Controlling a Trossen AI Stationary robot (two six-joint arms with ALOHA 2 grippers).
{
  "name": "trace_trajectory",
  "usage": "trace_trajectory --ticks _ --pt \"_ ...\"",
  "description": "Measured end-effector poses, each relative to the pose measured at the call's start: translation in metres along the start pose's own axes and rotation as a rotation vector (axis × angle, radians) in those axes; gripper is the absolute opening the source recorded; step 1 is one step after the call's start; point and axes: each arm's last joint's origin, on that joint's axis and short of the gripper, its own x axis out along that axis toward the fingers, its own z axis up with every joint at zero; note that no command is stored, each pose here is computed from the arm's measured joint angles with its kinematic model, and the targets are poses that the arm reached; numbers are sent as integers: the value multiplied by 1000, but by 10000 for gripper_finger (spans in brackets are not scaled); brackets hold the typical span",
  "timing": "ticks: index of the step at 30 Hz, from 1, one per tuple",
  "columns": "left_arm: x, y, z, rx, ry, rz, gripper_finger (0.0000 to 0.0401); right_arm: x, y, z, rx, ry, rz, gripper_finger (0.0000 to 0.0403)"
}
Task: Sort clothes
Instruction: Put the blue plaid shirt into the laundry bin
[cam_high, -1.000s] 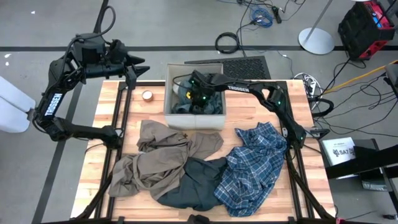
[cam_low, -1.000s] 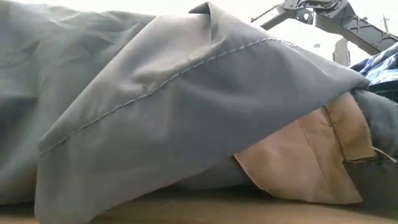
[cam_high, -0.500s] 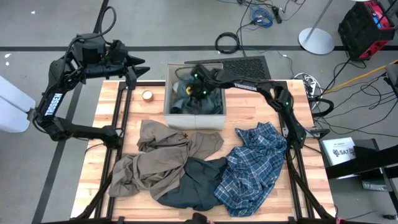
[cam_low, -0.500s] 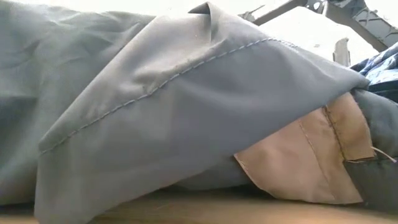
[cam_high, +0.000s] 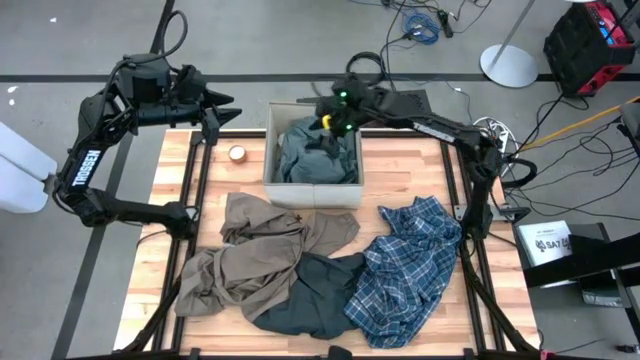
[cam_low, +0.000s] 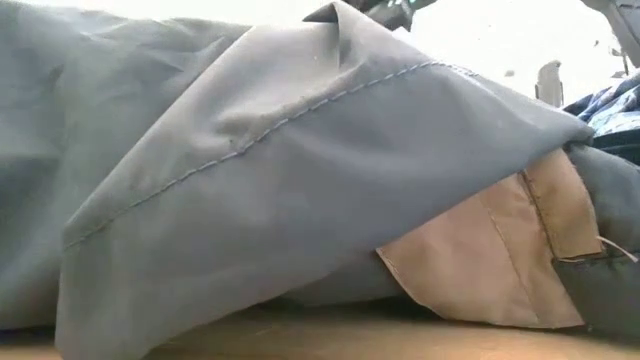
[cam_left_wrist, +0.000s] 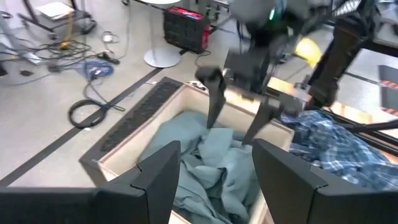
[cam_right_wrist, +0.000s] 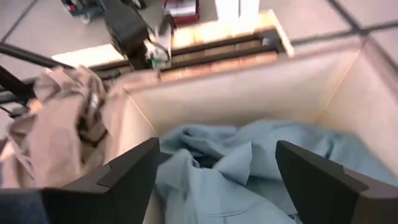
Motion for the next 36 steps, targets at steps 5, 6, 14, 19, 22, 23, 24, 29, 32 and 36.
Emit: trace_trajectory --ticks 5,6,14,19,22,23,24,29,32,36 --pt "0 -3 -3 -1 28 -83 210 -41 25 15 4 -64 0 308" --pt "0 -4 -4 -3 43 -101 210 -48 31 16 4 -67 6 308" --pt "6 -20 -20 9 161 -296 210 -76 94 11 19 29 147 308" --pt "16 -35 -44 24 259 -430 210 -72 139 0 27 144 249 308" --pt "24 -43 -65 15 332 -475 210 -70 166 -10 33 236 299 308" --pt "27 -45 -71 10 346 -490 210 -69 174 -13 35 266 305 308" --pt "30 -48 -78 1 357 -505 210 -69 183 -17 37 292 309 308" --pt "48 -66 -115 -37 346 -612 210 -70 224 -32 58 385 271 308" --pt "61 -81 -137 -52 328 -689 210 -72 247 -40 54 410 228 308" --pt "75 -107 -164 -45 266 -808 210 -76 270 -58 36 469 64 305"
